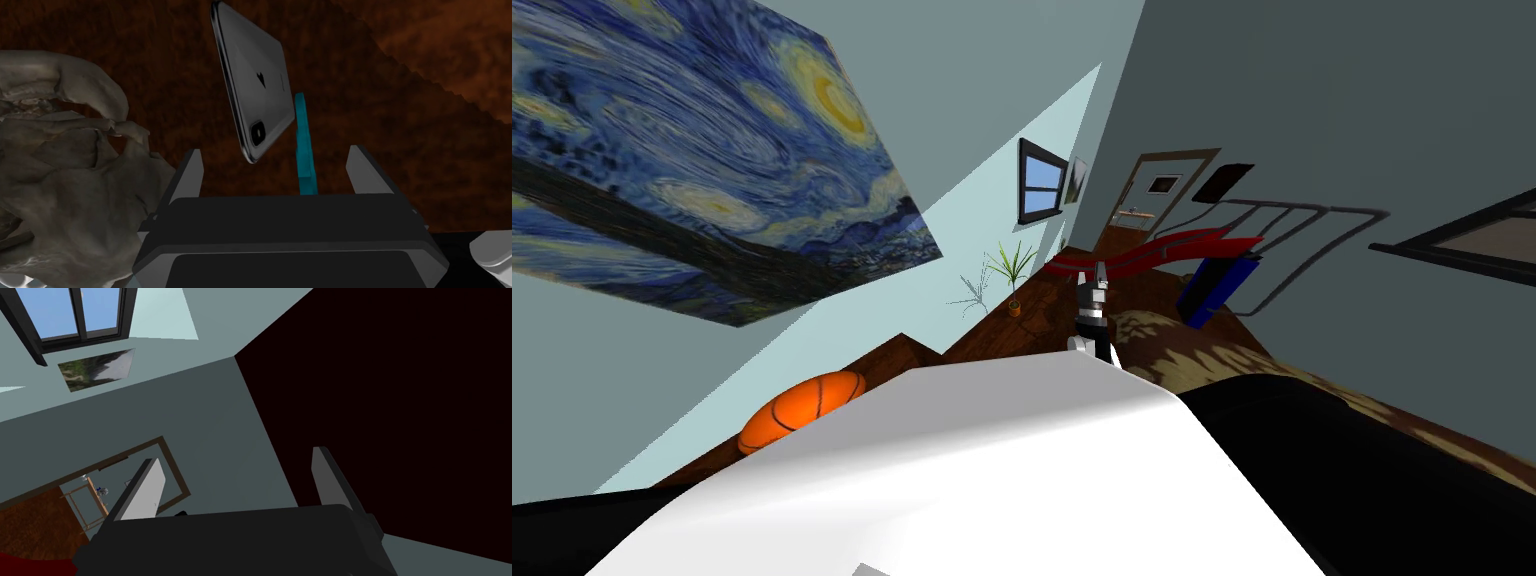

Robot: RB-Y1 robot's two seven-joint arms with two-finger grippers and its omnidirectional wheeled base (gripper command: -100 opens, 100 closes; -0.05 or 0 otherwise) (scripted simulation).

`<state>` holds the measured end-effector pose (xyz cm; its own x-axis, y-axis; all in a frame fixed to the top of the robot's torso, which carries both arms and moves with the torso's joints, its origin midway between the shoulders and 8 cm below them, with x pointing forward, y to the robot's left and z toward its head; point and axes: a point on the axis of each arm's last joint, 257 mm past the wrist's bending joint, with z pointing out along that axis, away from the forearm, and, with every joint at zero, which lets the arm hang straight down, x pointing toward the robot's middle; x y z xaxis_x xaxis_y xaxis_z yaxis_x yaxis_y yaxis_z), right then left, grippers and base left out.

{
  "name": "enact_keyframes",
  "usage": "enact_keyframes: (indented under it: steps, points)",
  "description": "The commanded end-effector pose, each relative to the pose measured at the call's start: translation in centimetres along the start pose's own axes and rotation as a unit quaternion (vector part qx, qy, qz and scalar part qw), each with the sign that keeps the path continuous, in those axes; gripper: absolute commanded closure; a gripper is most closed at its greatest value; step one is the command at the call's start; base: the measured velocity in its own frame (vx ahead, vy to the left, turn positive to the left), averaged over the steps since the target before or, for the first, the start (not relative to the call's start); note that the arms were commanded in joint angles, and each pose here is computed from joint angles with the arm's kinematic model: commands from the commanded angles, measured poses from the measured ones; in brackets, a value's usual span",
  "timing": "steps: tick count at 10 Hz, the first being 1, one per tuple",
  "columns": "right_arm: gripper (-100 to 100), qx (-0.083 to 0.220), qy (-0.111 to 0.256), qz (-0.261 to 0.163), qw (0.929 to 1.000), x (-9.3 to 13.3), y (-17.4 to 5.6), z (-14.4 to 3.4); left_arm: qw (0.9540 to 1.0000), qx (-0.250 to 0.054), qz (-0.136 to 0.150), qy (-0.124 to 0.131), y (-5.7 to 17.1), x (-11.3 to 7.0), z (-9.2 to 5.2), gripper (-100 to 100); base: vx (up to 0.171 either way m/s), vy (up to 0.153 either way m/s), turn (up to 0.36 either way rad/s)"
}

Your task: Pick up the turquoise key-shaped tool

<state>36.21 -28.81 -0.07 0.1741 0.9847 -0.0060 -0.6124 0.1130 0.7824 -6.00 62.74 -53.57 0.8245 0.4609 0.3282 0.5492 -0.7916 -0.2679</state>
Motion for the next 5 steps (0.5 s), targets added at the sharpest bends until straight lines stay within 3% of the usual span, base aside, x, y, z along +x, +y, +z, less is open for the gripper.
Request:
enact_keyframes:
  steps: [1,2,3,4,5]
  points:
    - [0,0.000,0.000,0.000,1.0000,0.0,0.0,0.0,0.9996,-0.012,-0.020,-0.018,1.0,-2.1,0.3,-100,-0.003,0.063,-0.121]
    - [0,0.000,0.000,0.000,1.0000,0.0,0.0,0.0,0.9996,-0.012,-0.020,-0.018,1.0,-2.1,0.3,-100,0.000,0.021,0.020]
    - [0,0.000,0.000,0.000,1.0000,0.0,0.0,0.0,0.9976,-0.026,-0.049,-0.040,1.5,-4.3,0.3,-100,-0.002,0.028,-0.229]
    - [0,0.000,0.000,0.000,1.0000,0.0,0.0,0.0,0.9973,-0.028,-0.051,-0.044,1.6,-4.7,0.3,-100,-0.005,0.042,-0.123]
    - [0,0.000,0.000,0.000,1.0000,0.0,0.0,0.0,0.9942,-0.040,-0.077,-0.063,2.1,-6.6,0.1,-100,-0.003,0.052,-0.186]
